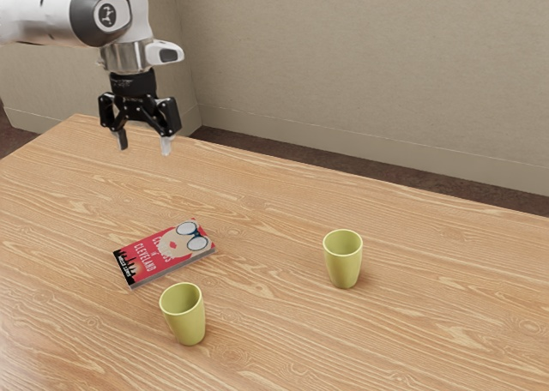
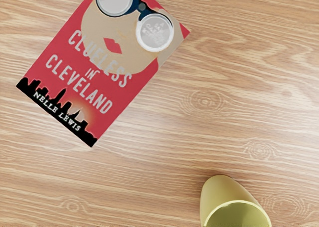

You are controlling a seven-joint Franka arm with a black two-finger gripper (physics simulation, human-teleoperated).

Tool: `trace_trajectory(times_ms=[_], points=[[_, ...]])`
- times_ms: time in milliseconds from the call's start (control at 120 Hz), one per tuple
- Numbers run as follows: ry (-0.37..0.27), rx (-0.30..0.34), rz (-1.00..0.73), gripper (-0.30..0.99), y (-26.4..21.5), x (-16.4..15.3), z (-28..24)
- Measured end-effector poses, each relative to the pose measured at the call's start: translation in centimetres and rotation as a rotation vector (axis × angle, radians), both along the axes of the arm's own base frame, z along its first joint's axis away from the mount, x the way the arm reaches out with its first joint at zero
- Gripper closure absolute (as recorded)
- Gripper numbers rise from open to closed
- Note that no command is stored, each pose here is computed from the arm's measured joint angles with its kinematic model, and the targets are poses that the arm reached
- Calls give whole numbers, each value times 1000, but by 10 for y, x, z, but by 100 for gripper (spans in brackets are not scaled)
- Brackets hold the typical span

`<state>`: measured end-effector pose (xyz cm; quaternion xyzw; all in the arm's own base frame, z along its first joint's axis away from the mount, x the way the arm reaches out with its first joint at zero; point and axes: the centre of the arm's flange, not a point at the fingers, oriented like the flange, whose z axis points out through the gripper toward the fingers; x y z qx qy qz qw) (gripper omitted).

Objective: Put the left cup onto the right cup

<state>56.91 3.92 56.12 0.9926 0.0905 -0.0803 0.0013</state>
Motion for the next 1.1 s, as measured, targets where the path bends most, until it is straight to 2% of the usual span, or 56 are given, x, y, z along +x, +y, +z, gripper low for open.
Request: trace_trajectory(times_ms=[117, 175, 275, 408, 508, 692, 1100], points=[[15, 9, -19, 0, -12, -2, -2], [44, 20, -39, 0, -23, -7, -16], [80, 27, -84, 0, -45, -42, -41], [41, 32, -90, 0, -43, -92, -53], [42, 44, -90, 0, -39, -109, -80], [30, 48, -72, 0, -26, -115, -129], [-17, 54, -99, 0, -48, -113, -181]])
